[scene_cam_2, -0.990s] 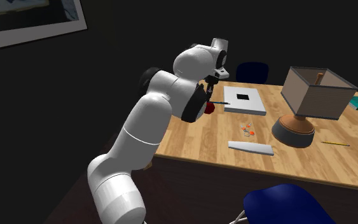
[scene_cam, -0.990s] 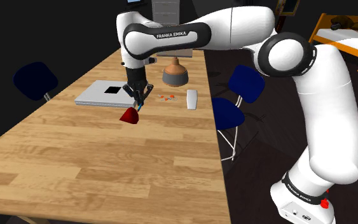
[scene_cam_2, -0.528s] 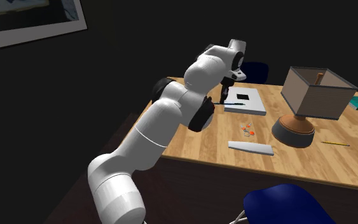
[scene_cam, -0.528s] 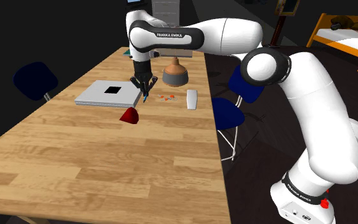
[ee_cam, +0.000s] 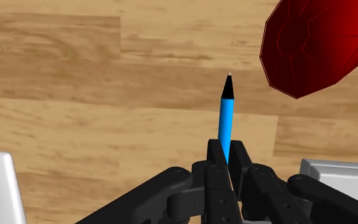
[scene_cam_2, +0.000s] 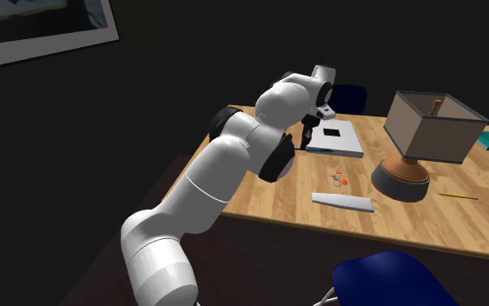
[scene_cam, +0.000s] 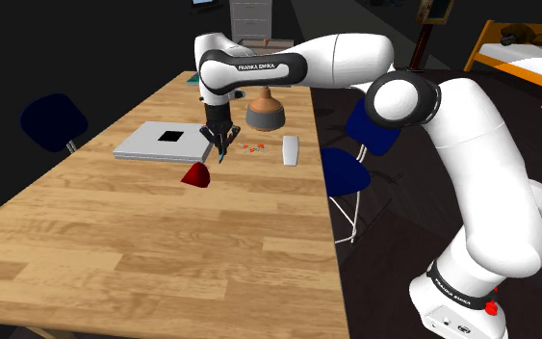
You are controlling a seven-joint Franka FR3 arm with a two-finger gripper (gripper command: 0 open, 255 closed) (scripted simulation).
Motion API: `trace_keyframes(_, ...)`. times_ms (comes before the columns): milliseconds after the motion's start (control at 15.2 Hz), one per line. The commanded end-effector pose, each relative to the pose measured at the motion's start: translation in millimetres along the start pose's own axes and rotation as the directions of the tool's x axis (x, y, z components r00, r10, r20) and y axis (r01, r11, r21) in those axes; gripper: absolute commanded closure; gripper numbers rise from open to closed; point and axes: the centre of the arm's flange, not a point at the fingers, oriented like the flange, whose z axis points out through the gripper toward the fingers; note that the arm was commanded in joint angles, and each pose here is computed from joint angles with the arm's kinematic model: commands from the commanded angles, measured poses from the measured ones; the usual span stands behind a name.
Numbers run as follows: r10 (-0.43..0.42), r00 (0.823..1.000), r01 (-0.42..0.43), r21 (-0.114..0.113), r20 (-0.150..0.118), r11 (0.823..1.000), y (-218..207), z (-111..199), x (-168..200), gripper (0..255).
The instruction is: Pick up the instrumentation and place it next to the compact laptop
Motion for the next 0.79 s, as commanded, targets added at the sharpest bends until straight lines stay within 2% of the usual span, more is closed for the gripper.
trace_keyframes(0,0.0,1.0,0.0,0.0,0.0,1.0,-0.8,12.0,1.5,255)
trace_keyframes(462,0.0,1.0,0.0,0.0,0.0,1.0,-1.8,52.2,5.3,255)
trace_keyframes(726,0.0,1.0,0.0,0.0,0.0,1.0,-1.8,52.2,5.3,255)
